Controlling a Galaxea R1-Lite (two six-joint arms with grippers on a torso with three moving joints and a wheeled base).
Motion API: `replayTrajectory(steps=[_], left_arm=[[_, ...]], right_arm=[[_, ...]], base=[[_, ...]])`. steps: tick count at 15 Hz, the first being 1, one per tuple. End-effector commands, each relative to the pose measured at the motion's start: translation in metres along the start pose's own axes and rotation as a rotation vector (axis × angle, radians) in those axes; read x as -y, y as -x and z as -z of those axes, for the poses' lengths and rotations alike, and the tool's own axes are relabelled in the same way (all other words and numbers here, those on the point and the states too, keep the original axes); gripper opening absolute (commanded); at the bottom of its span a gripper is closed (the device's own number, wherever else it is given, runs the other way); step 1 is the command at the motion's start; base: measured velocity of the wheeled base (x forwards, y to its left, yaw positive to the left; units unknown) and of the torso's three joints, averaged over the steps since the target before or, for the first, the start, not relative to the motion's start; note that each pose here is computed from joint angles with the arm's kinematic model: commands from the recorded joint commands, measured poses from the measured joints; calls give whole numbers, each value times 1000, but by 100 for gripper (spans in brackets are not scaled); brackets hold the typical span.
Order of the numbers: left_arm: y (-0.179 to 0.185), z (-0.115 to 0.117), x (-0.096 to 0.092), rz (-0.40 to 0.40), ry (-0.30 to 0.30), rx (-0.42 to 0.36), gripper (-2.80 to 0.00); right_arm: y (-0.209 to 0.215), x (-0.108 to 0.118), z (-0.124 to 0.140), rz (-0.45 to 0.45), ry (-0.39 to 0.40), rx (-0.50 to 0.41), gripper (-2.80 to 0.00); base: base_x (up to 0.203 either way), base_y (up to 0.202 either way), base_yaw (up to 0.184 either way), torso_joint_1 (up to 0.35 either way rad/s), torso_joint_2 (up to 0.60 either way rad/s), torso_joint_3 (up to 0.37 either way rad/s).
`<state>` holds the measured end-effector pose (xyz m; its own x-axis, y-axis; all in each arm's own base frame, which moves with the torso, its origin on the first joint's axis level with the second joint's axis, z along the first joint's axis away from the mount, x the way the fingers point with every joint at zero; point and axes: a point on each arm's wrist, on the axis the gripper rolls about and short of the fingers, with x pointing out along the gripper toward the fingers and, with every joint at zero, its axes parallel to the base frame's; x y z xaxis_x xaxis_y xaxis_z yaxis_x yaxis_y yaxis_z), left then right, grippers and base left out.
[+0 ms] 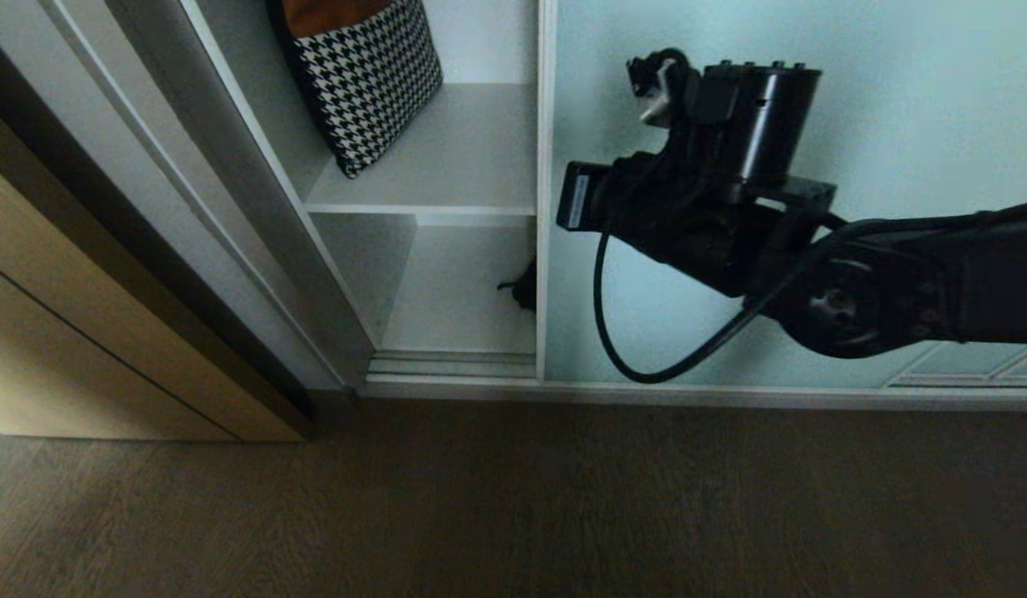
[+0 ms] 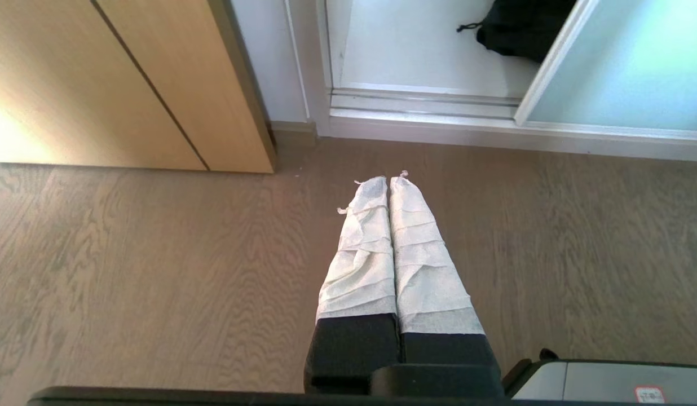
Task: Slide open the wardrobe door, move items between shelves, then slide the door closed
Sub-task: Close the door
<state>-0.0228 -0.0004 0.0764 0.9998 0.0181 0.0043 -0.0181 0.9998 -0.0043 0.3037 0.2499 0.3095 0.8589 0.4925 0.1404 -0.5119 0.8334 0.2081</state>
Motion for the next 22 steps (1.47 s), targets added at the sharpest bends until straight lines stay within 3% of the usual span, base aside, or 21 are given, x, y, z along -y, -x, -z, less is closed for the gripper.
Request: replayTrajectory(steps=[1,6,8,10,14,16,19,22], left_arm=[[0,0,0,0,0,-1,-280],[0,0,0,0,0,-1,-280],[0,0,0,0,0,-1,-280],[0,0,0,0,0,-1,-280],[0,0,0,0,0,-1,-280],[0,0,0,0,0,-1,-280],[0,0,0,0,0,-1,-280],[0,0,0,0,0,-1,-280]], right_arm=[[52,14,-44,28,-5,92,-280],[164,66,-78,218,57,169,-280],[219,83,-76,328,89,194,-280],[277,87,-62,403,112,211,-280],[378,77,1,505,151,177,-280],[409,70,37,486,195,136,-280],[443,64,93,409,236,11,-280],[443,80,146,455,185,-141,-280]], base=[[0,0,0,0,0,0],[0,0,0,0,0,0],[0,0,0,0,0,0],[0,0,0,0,0,0],[0,0,0,0,0,0],[0,0,0,0,0,0],[0,0,0,0,0,0],[0,0,0,0,0,0]])
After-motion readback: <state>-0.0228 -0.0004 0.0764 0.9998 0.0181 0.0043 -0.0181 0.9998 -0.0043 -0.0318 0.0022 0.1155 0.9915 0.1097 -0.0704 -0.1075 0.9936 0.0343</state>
